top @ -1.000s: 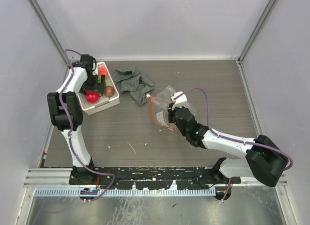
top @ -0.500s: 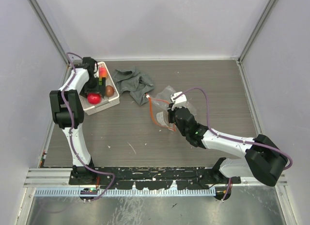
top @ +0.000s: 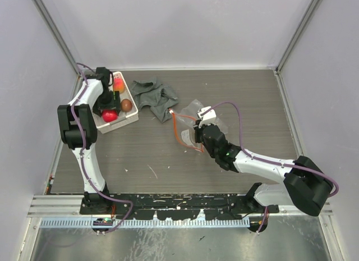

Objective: Place the food in the zip-top bag and seal the zipper
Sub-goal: Pick up the fake fruit from the bin.

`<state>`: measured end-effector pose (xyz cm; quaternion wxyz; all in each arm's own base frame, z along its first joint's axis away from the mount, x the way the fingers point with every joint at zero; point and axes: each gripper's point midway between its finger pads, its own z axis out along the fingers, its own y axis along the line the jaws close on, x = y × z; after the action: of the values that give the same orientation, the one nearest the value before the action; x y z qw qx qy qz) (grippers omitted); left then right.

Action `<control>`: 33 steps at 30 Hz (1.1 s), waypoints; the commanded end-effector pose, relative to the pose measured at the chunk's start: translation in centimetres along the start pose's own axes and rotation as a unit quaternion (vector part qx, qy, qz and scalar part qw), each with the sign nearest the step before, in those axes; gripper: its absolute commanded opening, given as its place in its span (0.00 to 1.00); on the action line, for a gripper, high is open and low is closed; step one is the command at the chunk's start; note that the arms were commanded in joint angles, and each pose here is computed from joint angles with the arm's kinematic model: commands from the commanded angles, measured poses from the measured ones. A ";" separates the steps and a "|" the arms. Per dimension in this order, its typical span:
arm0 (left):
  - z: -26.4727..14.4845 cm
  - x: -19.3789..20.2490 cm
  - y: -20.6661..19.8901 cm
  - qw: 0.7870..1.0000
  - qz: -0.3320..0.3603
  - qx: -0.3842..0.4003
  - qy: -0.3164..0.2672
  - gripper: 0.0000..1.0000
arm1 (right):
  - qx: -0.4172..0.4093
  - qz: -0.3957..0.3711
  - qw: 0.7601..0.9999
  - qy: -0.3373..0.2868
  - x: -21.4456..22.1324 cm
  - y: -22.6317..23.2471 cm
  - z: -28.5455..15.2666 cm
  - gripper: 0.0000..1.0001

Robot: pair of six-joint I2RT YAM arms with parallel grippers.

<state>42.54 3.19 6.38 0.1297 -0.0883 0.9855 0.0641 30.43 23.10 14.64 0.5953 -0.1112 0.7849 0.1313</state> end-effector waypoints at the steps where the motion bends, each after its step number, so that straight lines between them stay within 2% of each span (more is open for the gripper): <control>1: -1.5 -0.4 0.6 1.000 -0.025 -0.008 -0.013 0.66 | -0.003 0.012 0.999 -0.036 -2.4 0.3 0.2 0.00; 6: -4.0 -0.9 0.8 0.998 -0.043 0.000 -0.048 0.48 | -0.003 0.013 0.999 -0.039 -2.5 0.3 0.1 0.00; 10: -6.7 -1.2 0.2 0.995 -0.060 0.026 -0.076 0.44 | -0.003 0.014 0.999 -0.041 -2.7 0.2 0.0 0.01; 20: -12.4 0.1 -1.6 0.979 -0.106 0.110 -0.137 0.38 | -0.001 0.015 0.999 -0.042 -2.7 0.1 -0.1 0.00; 33: -18.9 6.0 -7.0 0.937 -0.123 0.260 -0.197 0.34 | -0.004 0.020 0.999 -0.049 -3.2 0.1 -0.4 0.01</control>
<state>33.58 -4.66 18.61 0.2888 -0.1657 0.9343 -0.1271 30.42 23.04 14.95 0.5983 -0.1110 0.7826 0.1317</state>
